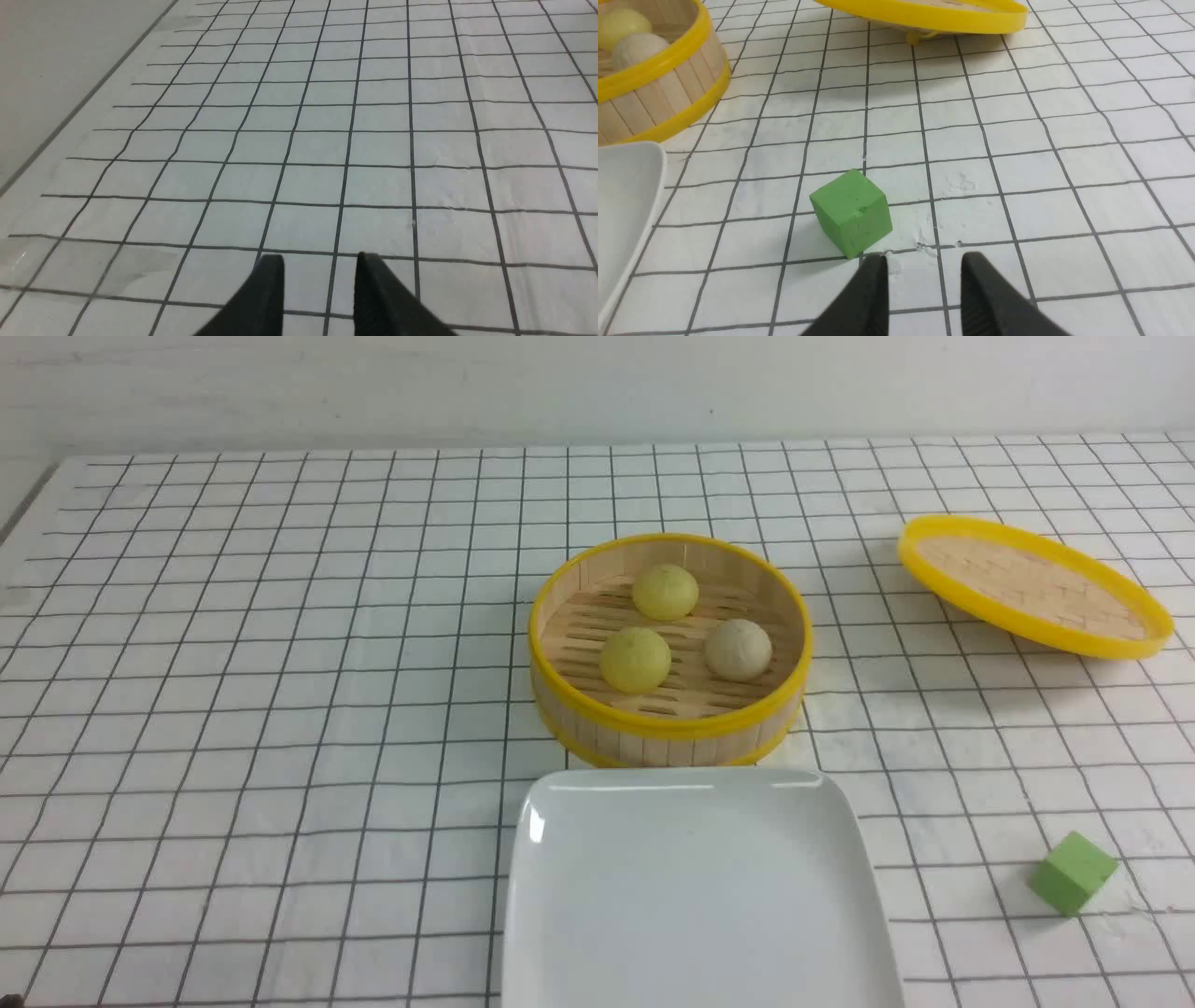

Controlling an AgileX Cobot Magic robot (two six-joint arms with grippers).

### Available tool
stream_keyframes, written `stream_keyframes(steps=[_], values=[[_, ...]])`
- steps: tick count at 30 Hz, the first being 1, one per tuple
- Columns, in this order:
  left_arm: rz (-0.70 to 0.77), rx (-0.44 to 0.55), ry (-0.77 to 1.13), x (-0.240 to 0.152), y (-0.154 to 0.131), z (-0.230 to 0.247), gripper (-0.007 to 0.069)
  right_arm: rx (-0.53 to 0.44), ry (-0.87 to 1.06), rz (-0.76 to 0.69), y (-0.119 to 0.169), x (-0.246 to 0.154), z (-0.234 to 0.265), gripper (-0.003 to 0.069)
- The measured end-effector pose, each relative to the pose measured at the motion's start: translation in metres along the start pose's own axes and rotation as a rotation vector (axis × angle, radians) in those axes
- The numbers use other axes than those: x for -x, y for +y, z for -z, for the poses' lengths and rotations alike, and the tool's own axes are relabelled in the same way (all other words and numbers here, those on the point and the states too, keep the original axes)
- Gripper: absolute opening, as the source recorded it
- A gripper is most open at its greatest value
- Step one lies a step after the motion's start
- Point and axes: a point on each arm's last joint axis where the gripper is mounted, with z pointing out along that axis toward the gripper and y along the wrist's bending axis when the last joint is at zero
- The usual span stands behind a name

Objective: Put the steamed buns into the plate on the white-black tablecloth.
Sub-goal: 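Reach toward a bun in the bamboo steamer with the right gripper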

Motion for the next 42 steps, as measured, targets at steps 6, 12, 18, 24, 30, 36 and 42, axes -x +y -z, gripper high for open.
stream_keyframes(steps=[6,12,18,24,30,36,42], values=[[0.0,0.0,0.0,0.0,0.0,0.0,0.0242,0.0,0.0,0.0,0.0,0.0,0.0,0.024],[-0.001,0.0,0.0,0.0,0.0,0.0,0.0242,0.0,0.0,0.0,0.0,0.0,0.0,0.024],[-0.001,0.0,0.0,0.0,0.0,0.0,0.0242,0.0,0.0,0.0,0.0,0.0,0.0,0.024],[-0.001,0.0,0.0,0.0,0.0,0.0,0.0242,0.0,0.0,0.0,0.0,0.0,0.0,0.024],[-0.001,0.0,0.0,0.0,0.0,0.0,0.0242,-0.014,-0.003,0.037,-0.0013,0.0003,0.0,0.024],[-0.001,0.0,0.0,0.0,0.0,0.0,0.0242,-0.018,-0.003,0.048,-0.0016,0.0003,0.0,0.024],[-0.003,0.002,-0.005,0.0004,0.0002,0.0,0.0242,0.012,0.003,-0.076,0.0011,-0.0002,0.0,0.024]])
